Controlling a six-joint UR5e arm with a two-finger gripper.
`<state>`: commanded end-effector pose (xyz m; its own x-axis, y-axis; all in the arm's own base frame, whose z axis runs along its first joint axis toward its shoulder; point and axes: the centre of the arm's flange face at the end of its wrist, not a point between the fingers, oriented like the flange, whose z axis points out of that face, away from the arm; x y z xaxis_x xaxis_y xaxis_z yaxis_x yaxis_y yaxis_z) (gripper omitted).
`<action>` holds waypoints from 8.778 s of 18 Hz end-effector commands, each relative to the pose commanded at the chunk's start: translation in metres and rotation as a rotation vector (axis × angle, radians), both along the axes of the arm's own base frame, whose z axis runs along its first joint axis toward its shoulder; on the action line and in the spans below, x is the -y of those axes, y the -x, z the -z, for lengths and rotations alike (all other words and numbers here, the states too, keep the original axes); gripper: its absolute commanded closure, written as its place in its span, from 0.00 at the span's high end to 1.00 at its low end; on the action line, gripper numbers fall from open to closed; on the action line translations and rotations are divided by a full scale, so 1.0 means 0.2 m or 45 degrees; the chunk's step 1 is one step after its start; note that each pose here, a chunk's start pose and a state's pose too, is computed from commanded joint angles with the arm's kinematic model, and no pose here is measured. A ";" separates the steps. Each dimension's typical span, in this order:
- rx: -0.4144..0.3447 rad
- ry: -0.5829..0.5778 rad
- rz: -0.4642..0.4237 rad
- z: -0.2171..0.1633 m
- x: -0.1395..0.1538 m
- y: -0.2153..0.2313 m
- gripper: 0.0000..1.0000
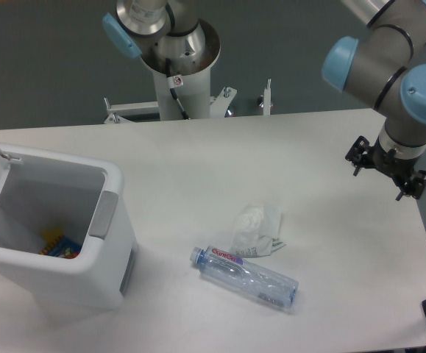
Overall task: Place the trash in the trash can
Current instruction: 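Move the gripper over the crumpled white plastic and lower toward it, then close the gripper on the crumpled white plastic and lift it, then carry the white plastic over the open trash bin, then open the gripper to drop the plastic into the bin, then move the open gripper over the clear water bottle and lower, then rotate the bottle upright by its base with the gripper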
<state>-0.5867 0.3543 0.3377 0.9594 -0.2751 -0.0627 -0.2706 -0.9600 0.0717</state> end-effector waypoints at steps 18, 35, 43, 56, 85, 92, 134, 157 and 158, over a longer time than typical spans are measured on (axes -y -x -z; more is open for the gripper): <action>-0.010 -0.048 -0.226 0.13 -0.26 -0.41 1.00; 0.052 0.004 -0.207 0.52 -0.49 -0.90 1.00; 0.048 0.003 -0.301 0.57 -0.53 -0.88 0.08; 0.111 -0.170 -0.346 0.31 -0.56 -0.75 0.00; 0.374 -0.900 -0.162 -1.01 -0.89 -1.86 0.00; 0.390 -0.903 -0.063 -0.97 -0.99 -2.01 0.33; 0.186 -0.302 -1.646 0.54 -0.96 -0.45 1.00; 0.074 -0.268 -1.718 0.60 -1.06 -0.49 0.33; 0.071 -0.280 -1.717 0.57 -1.05 -0.48 0.33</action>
<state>-0.4904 0.5648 0.2246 0.4753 0.8775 0.0639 0.8782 -0.4687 -0.0957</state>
